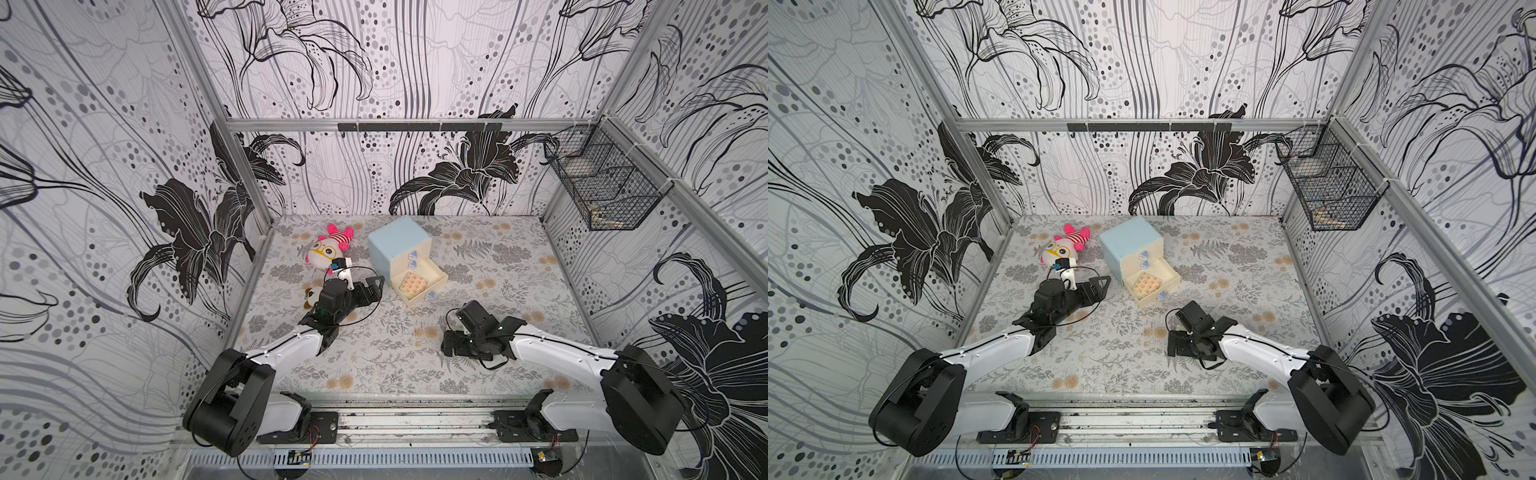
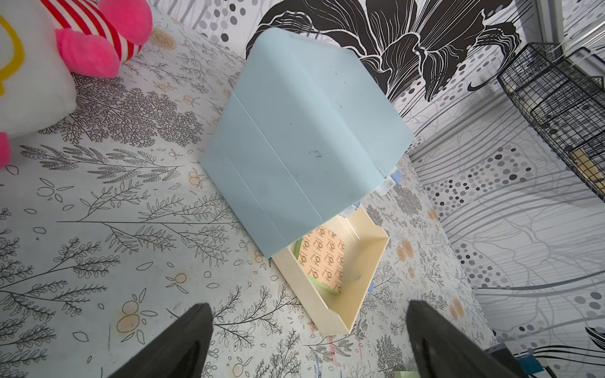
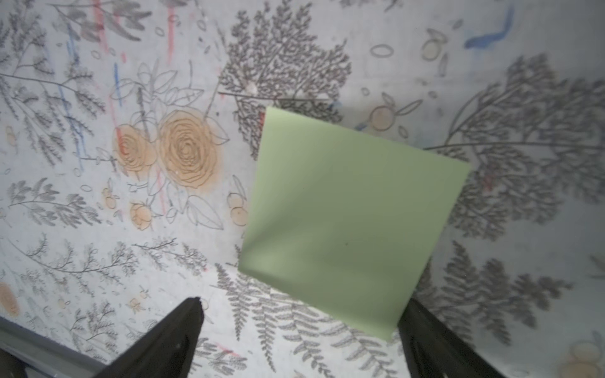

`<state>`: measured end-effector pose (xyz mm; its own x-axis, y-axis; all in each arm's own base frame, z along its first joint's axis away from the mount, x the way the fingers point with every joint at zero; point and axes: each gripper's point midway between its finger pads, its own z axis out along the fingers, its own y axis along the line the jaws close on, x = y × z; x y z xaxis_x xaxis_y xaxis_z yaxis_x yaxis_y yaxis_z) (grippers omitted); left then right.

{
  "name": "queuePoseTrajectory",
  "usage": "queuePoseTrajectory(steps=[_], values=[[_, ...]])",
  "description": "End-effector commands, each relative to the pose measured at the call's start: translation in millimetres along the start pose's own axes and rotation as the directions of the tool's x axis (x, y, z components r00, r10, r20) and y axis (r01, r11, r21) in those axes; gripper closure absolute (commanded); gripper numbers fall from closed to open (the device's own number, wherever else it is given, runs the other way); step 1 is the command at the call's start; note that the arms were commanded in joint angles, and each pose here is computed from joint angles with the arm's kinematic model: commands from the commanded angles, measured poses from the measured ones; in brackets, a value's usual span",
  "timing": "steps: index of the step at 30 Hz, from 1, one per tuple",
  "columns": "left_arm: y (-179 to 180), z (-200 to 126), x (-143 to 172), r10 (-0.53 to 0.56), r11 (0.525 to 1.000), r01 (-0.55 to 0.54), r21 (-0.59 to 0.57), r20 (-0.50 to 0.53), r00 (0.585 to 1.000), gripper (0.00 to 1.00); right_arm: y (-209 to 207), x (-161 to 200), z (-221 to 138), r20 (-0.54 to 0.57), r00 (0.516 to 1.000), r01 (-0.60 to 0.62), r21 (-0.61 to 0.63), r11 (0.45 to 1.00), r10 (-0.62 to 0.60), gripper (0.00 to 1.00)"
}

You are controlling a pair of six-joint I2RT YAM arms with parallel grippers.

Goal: Please put the sticky notes in the drawer by color
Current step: Pick up the sticky notes from the center of the board.

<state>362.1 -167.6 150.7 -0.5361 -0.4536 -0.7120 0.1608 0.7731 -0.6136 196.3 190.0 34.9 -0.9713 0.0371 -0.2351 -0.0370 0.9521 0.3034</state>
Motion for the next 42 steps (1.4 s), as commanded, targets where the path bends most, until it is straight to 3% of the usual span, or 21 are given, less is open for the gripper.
queuePoseTrajectory(steps=[1, 5, 11, 15, 21, 35, 42], values=[[-14.6, 2.1, -10.5, 0.006, 0.999, -0.008, 0.053, 0.034, 0.999, 0.03, -5.4, -6.8, -11.2, 0.016, 1.000, -0.015, 0.078, 0.997, 0.013, 0.02], [-14.7, 1.1, -11.3, 0.012, 0.999, -0.013, 0.051, 0.037, 0.999, 0.03, -26.2, -21.4, -30.8, 0.091, 0.996, -0.036, 0.218, 0.975, 0.017, 0.01], [-15.0, 2.3, -12.5, 0.017, 0.999, -0.019, 0.049, 0.038, 0.999, 0.03, -15.8, -38.0, -24.4, 0.103, 0.995, -0.025, 0.228, 0.973, 0.001, 0.01], [-16.4, 1.8, -13.8, 0.022, 0.998, -0.024, 0.049, 0.038, 0.999, 0.03, -15.1, -43.3, -14.7, 0.105, 0.992, -0.099, 0.256, 0.962, 0.074, 0.01], [-10.0, 0.7, -10.9, 0.033, 0.999, -0.034, 0.021, 0.032, 0.999, 0.03, -11.0, -31.1, 2.8, 0.079, 0.985, -0.165, 0.197, 0.966, 0.153, 0.01], [-8.8, -2.3, -14.4, 0.043, 0.999, -0.043, 0.004, 0.040, 0.998, 0.03, 38.8, -27.0, 32.6, -0.031, 0.998, -0.061, 0.072, 0.996, 0.063, 0.05], [-9.7, -1.6, -14.7, 0.041, 0.999, -0.041, 0.009, 0.040, 0.998, 0.03, 5.1, -30.0, 39.3, -0.041, 0.999, 0.028, 0.308, 0.951, -0.016, 0.01]])
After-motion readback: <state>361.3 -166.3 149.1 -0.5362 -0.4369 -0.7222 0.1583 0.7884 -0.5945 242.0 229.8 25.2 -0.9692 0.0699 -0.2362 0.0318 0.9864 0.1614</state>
